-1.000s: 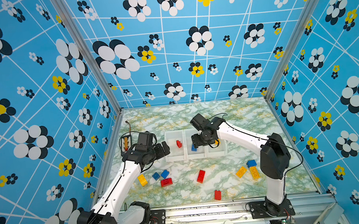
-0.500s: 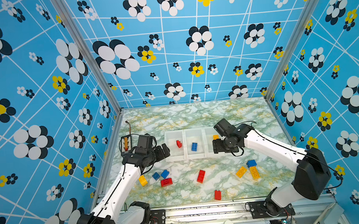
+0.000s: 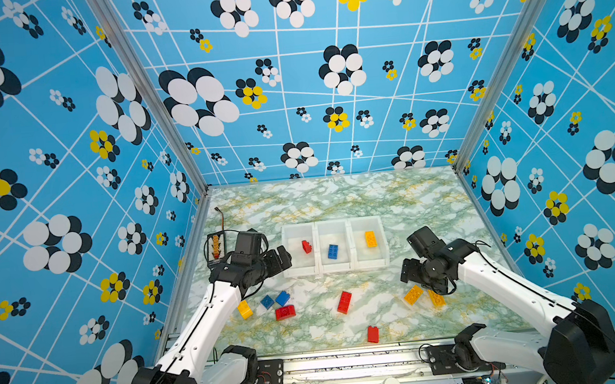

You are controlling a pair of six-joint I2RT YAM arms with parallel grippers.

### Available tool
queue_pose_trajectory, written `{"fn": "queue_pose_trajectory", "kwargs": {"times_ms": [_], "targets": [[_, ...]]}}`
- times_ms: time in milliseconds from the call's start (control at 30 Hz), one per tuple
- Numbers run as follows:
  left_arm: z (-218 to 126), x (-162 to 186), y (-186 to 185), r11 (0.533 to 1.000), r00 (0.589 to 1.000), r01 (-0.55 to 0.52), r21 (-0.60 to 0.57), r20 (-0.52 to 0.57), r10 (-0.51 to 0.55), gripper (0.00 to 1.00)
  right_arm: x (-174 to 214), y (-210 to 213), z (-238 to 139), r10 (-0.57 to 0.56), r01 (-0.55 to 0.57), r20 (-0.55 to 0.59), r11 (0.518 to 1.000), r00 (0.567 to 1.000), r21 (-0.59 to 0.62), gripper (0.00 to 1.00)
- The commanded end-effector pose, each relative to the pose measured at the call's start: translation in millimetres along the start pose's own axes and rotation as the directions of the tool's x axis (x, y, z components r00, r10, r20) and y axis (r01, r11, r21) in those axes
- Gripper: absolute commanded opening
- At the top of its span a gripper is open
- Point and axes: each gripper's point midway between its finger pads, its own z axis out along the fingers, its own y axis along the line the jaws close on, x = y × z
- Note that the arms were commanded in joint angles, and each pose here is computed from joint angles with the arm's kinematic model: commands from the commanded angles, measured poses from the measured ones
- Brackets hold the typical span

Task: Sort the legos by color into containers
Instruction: 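Move the right gripper back and lower it onto a yellow brick, then close the right gripper on the yellow brick and lift it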

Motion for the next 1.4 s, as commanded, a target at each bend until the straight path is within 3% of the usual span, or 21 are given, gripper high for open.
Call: {"fn": "queue_pose_trajectory", "kwargs": {"times_ms": [0,333,667,1100,1367], "targets": [[-2,1,1,1.0,1.0,0.003,0.012,0.011,-0.003,0.99,11,-9,8,0.083,-0.083,-0.028,0.997,0.996,0.006,0.87],[-6,5,5,1.0,1.0,-0.002,0.006,0.018,0.002,0.99,16,-11,34,0.149,-0.149,-0.036,0.989,0.988,0.001,0.82],[-8,6,10,1.0,1.0,0.003,-0.004,0.027,-0.003,0.99,10,2,49,0.142,-0.142,-0.069,0.99,0.987,0.004,0.72],[-9,7,17,1.0,0.999,0.02,-0.019,0.038,-0.019,0.99,8,7,53,0.104,-0.103,-0.091,0.995,0.99,0.012,0.33],[-9,5,17,0.999,0.999,0.025,-0.023,0.038,-0.024,0.99,-20,44,18,-0.02,0.019,-0.011,0.998,1.0,-0.063,0.28]]}}
